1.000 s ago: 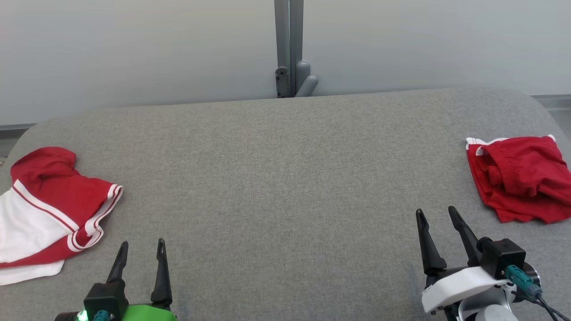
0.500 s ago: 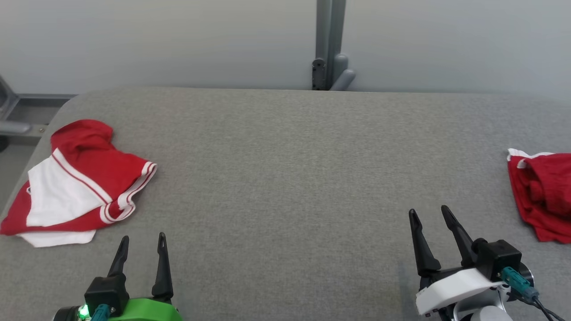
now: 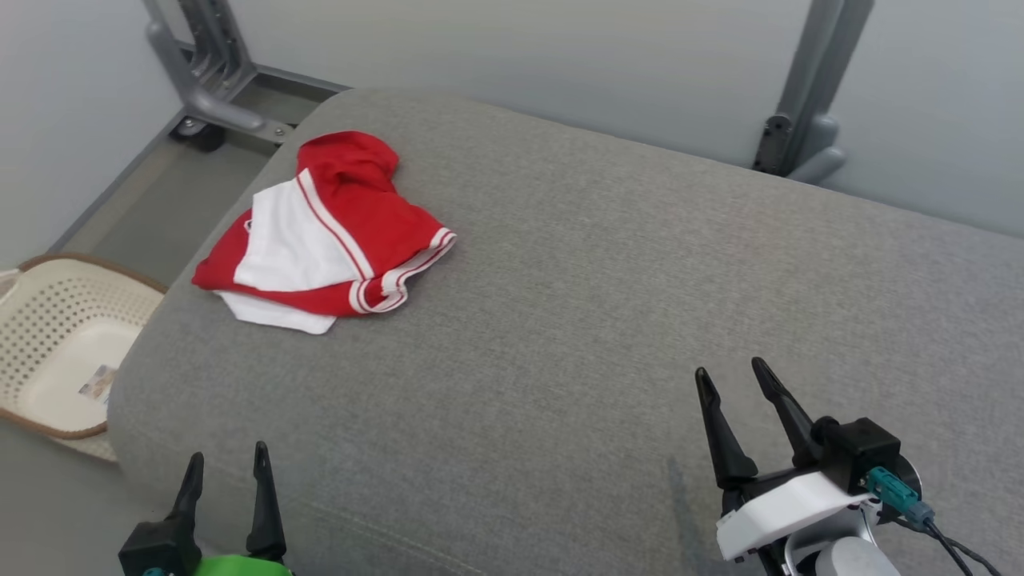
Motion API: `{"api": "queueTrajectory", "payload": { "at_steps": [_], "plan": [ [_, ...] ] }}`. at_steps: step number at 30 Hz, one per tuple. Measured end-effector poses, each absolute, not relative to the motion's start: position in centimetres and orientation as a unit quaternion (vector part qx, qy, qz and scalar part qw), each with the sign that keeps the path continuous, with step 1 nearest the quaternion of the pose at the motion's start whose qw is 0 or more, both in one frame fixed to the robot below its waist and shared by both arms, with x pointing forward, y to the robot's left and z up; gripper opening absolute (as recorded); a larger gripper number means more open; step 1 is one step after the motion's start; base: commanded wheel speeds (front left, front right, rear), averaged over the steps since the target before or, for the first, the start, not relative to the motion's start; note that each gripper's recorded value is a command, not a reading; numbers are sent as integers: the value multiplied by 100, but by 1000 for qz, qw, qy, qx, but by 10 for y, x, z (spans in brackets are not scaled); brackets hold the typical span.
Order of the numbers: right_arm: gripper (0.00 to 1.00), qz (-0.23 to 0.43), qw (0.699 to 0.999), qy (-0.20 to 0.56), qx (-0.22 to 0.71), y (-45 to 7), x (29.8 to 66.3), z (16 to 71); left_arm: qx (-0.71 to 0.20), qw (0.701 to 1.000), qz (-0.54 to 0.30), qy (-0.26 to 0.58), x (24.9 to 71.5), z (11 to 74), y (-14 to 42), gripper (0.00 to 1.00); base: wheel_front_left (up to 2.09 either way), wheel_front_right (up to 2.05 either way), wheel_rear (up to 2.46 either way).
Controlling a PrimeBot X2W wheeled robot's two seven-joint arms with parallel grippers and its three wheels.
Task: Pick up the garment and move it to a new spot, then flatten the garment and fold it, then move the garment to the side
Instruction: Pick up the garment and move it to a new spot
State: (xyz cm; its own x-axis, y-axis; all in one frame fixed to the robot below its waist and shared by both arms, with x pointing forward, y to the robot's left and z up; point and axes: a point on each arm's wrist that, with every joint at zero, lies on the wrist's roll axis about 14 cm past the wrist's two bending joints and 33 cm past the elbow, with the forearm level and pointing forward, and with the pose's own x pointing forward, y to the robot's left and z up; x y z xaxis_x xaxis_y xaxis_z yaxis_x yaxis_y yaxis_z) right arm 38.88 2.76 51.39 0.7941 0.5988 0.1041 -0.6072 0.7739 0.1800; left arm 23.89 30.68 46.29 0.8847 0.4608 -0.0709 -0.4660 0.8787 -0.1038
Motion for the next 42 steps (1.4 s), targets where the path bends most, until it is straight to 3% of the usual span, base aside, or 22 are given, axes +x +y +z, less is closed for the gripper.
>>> {"api": "queueTrajectory", "payload": {
  "at_steps": [5, 8, 23, 30, 34, 42],
  "plan": [
    [100, 373, 922, -7, 104, 67, 385, 507, -84, 954, 284, 40, 208, 449, 324, 100, 0, 0, 0],
    [100, 372, 923, -13, 100, 66, 388, 509, -115, 953, 278, 42, 217, 442, 324, 100, 0, 0, 0],
    [100, 349, 932, -31, 94, 45, 417, 506, -32, 981, 187, 35, 368, 488, 366, 100, 0, 0, 0],
    [100, 331, 939, -24, 85, 27, 438, 494, -39, 977, 172, 121, 415, 456, 378, 100, 0, 0, 0],
    [100, 316, 945, -11, 81, 13, 447, 482, -46, 962, 176, 204, 423, 418, 382, 100, 0, 0, 0],
    [100, 281, 957, 8, 78, -12, 454, 466, -78, 938, 174, 290, 435, 364, 362, 100, 0, 0, 0]
  ]
}}
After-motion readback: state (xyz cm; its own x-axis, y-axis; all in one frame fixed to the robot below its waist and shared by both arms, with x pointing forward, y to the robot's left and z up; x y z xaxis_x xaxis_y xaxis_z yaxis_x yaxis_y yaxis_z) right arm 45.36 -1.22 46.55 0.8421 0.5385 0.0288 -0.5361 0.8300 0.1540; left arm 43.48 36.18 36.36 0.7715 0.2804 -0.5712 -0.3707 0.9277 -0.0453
